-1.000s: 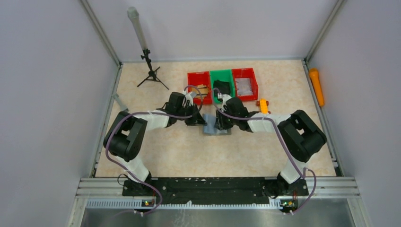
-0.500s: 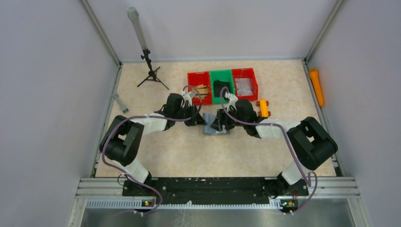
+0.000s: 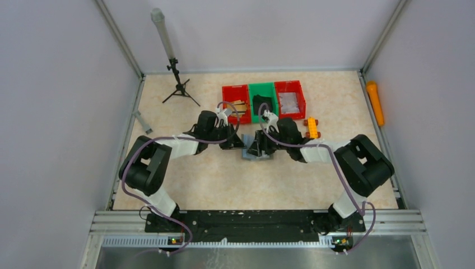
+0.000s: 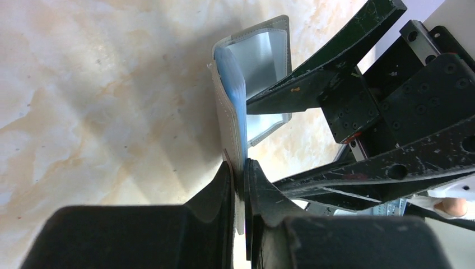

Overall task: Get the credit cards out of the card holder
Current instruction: Remove the credit card from the card holder.

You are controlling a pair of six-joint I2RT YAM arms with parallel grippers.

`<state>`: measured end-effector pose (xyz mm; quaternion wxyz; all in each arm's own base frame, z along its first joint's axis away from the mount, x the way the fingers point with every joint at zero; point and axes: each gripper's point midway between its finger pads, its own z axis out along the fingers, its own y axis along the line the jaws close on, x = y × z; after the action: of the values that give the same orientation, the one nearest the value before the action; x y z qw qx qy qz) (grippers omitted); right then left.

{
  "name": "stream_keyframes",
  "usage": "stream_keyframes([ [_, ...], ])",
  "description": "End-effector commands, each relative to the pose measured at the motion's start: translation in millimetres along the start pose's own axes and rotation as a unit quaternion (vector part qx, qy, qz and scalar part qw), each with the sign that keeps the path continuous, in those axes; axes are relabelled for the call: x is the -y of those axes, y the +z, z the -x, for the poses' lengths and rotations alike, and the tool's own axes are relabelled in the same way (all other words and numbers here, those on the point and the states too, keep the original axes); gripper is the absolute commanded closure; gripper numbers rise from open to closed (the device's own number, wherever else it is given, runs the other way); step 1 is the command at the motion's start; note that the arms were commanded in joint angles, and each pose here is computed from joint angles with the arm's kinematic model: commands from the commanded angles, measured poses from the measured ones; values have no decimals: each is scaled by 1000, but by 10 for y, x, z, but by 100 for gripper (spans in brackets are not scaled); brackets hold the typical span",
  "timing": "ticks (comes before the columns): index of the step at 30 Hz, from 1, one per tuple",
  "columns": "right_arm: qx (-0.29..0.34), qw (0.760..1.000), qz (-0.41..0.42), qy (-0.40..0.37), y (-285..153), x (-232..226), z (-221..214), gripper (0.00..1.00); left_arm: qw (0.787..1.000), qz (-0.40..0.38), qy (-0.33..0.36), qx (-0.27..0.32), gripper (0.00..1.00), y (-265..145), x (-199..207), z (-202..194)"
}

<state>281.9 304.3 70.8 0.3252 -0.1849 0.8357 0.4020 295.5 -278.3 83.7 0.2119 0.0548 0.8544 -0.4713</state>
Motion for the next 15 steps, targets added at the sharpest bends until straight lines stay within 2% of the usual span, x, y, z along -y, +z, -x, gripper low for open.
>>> stream_keyframes([
  [1,-14,1000,-8,3,123,73,21,34,1000,13,2,-5,90,65,-56,69],
  [5,-20,1000,-10,4,169,85,-24,28,1000,-3,-5,-16,86,100,-21,31],
  [9,-25,1000,-10,7,201,97,-55,28,1000,1,-4,-17,80,96,-39,22],
  [13,-27,1000,-9,7,212,105,-65,41,1000,3,-1,-16,73,85,-38,27],
  [15,-28,1000,-12,6,213,114,-63,51,1000,3,0,-17,72,81,-36,23],
])
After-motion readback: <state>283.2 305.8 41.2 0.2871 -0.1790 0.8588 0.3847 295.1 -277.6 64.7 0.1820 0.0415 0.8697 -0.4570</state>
